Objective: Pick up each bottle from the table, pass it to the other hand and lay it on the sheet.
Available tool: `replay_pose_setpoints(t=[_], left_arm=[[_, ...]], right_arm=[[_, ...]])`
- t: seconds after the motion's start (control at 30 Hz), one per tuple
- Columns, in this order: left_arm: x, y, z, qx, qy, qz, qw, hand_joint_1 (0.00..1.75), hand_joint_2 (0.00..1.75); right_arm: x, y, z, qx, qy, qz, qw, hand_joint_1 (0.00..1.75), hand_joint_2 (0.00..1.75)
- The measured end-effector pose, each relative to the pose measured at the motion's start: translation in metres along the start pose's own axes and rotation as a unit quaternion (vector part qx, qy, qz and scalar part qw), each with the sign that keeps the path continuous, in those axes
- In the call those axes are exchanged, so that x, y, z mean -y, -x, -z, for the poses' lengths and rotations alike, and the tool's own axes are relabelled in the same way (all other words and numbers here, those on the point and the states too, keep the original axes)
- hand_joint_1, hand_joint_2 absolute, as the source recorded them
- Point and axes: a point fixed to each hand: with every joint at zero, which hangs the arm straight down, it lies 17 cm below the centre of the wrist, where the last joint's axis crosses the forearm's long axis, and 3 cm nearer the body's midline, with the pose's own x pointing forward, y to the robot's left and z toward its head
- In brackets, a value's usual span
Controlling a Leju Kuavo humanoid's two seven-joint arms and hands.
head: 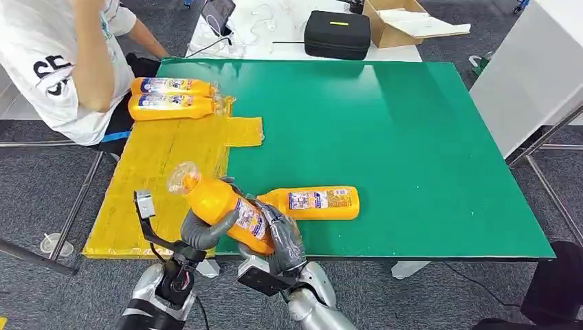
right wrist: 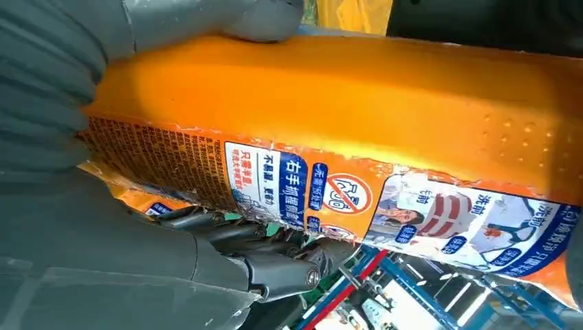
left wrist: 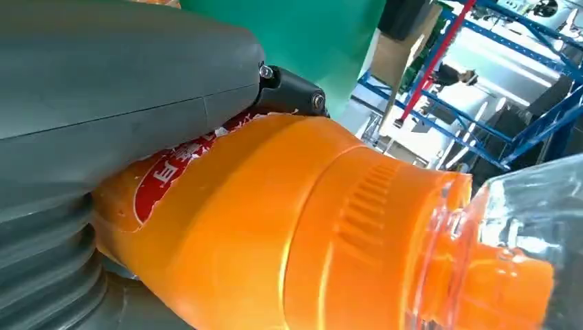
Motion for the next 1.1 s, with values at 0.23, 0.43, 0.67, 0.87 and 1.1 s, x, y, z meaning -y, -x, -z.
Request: replay_pose_setpoints(t=[0.23, 0.43, 0.67, 0.87, 1.1], left_arm=[[0.004, -0.003, 0.004, 0.010, 0.003, 0.035, 0.999, 1.75, 1.75], [-0.009, -0.015, 0.012, 0.020, -0.027, 0.059, 0.998, 1.75, 1.75], [-0.071, -0.086, 0.034, 0.107, -0.147, 0.262, 0.948, 1.75, 1.75], [-0.089, -0.161, 0.052, 0.182, -0.187, 0.334, 0.906, 1.75, 1.75], [-0.093, -0.193, 0.056, 0.215, -0.201, 0.350, 0.889, 1.75, 1.75]], right_arm=[[0.006, 0.009, 0.000, -0.026, 0.015, 0.021, 0.999, 0.00, 0.00], [0.027, 0.009, 0.006, -0.030, 0.045, 0.044, 0.998, 0.00, 0.00], [0.104, -0.011, 0.018, -0.005, 0.158, 0.125, 0.980, 0.00, 0.00], [0.160, -0.033, 0.017, 0.031, 0.224, 0.159, 0.961, 0.00, 0.00], [0.183, -0.043, 0.011, 0.049, 0.256, 0.175, 0.949, 0.00, 0.00]])
